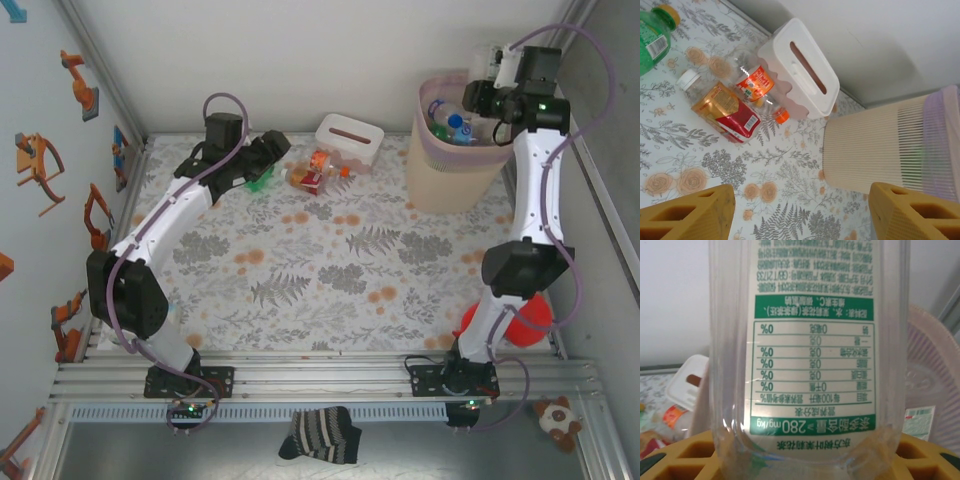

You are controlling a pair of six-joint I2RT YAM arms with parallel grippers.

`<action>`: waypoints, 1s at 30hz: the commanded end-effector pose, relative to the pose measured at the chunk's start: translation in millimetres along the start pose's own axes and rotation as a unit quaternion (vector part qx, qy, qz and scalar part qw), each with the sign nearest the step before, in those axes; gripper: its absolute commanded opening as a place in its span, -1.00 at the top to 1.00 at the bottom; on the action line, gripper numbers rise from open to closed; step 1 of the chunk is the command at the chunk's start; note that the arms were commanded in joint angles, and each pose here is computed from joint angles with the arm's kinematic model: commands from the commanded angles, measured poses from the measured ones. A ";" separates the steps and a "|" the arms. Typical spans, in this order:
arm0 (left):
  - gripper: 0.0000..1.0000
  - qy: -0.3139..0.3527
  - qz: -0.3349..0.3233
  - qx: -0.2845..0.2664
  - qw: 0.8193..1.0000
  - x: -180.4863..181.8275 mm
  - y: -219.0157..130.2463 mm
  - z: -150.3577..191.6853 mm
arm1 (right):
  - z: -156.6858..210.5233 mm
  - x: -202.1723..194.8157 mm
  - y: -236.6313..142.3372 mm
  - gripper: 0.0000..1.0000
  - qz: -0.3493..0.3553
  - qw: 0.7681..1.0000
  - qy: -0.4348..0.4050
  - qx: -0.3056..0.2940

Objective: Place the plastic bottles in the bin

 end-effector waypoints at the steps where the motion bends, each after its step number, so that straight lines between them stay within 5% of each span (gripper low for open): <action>1: -0.41 -0.003 -0.002 -0.011 1.000 1.7 -9.6 -0.6 | 5.0 -16.1 21.1 -0.01 0.036 0.999 -0.014 0.028; 9: -0.41 -0.007 -0.015 -0.003 1.000 10.7 -3.3 6.3 | 11.8 -35.3 58.4 -0.03 0.052 0.998 -0.013 0.045; 15: -0.41 0.000 -0.027 -0.001 1.000 16.3 0.8 6.2 | 16.0 -39.7 72.3 -0.27 0.055 0.997 -0.005 0.049; 21: -0.41 0.005 -0.043 0.010 0.999 24.8 3.5 6.8 | 6.7 -35.0 52.1 -0.46 0.061 0.998 -0.002 0.027; 30: -0.41 0.025 -0.070 0.006 0.997 34.4 5.2 0.6 | -4.6 -22.5 4.9 -0.39 0.061 0.998 0.000 -0.015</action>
Point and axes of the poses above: each hand's point on the last joint's axis, 136 mm out from that joint toward the fingers, its own y axis out along the fingers, its own x axis along the line the jaws close on, z = x × y, the point moved 10 cm from there along -y, back along the fingers, and after that the axes turned 8 degrees about y, right-handed, at the moved point
